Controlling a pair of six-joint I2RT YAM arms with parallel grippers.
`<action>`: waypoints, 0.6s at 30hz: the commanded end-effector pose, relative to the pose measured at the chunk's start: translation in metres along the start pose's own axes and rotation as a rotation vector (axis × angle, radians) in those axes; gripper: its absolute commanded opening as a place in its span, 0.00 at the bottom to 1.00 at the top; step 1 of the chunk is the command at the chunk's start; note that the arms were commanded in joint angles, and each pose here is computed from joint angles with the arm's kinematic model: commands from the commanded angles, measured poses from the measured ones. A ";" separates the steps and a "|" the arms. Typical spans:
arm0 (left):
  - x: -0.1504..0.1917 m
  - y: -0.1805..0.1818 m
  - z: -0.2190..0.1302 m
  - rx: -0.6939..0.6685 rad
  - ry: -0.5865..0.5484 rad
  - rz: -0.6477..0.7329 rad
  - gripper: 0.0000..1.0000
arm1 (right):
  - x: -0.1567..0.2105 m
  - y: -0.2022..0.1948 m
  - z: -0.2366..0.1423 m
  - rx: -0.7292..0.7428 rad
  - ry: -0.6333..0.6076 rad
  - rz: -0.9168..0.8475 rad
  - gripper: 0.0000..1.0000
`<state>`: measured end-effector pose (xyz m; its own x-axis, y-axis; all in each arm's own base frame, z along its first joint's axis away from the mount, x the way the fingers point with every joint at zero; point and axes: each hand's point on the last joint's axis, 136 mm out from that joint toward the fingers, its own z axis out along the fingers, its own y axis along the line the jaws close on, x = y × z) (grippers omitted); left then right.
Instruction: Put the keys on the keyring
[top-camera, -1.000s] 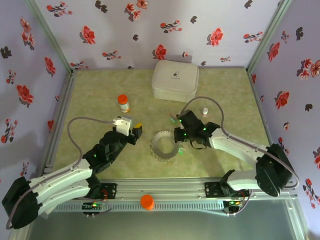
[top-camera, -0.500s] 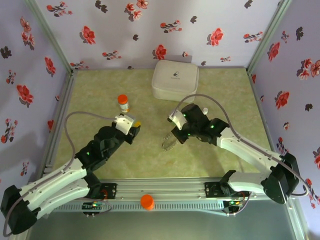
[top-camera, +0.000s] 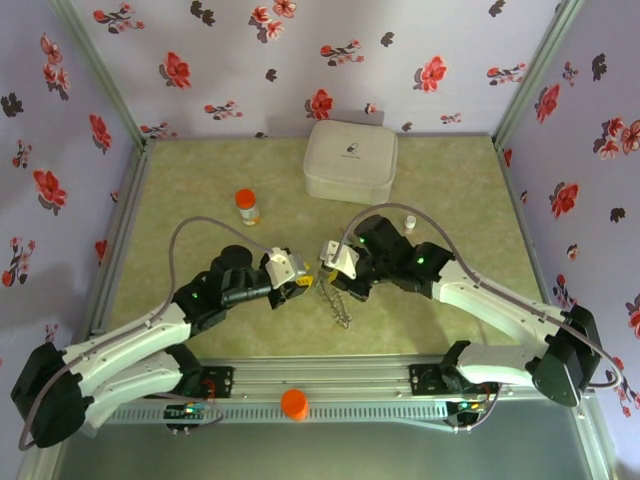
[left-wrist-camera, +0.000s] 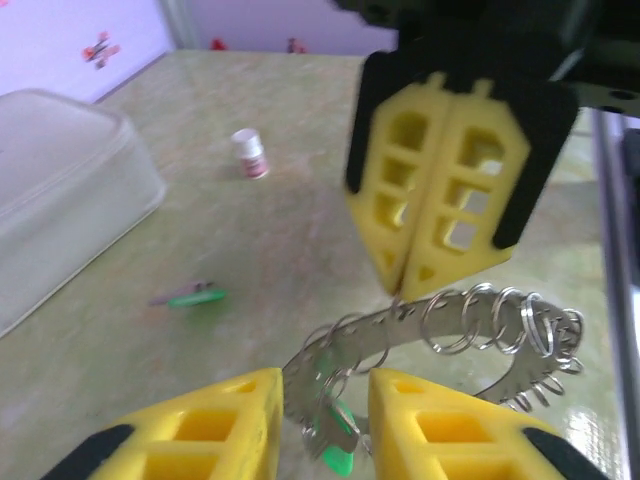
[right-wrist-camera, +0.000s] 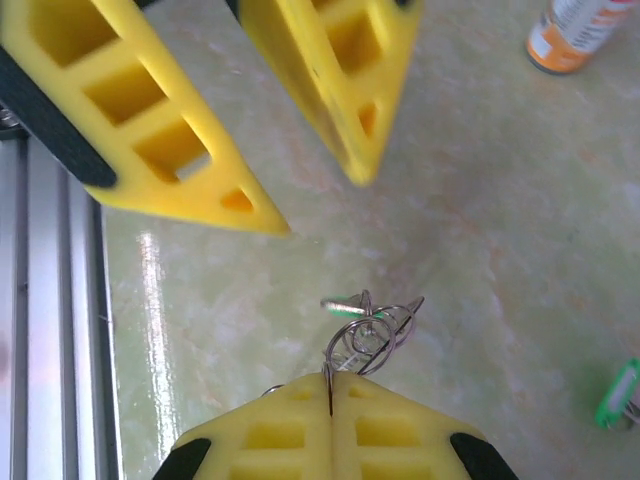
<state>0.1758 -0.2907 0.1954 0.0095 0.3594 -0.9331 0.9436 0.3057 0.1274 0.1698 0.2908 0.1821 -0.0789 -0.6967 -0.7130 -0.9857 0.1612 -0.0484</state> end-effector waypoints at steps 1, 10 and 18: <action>-0.012 -0.019 0.003 0.131 -0.060 0.057 0.25 | -0.032 0.009 -0.014 -0.025 -0.116 -0.106 0.00; 0.001 -0.035 0.010 0.205 -0.087 0.039 0.17 | -0.042 0.023 -0.017 -0.076 -0.193 -0.149 0.00; 0.001 -0.036 0.011 0.204 -0.097 0.046 0.20 | -0.040 0.028 -0.014 -0.102 -0.181 -0.161 0.00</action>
<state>0.1490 -0.3072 0.1821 0.0496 0.3045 -0.9512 0.9876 0.1271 0.0922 0.1495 0.3062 0.2099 0.0518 -0.6074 -0.7927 -0.9958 0.0284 -0.0868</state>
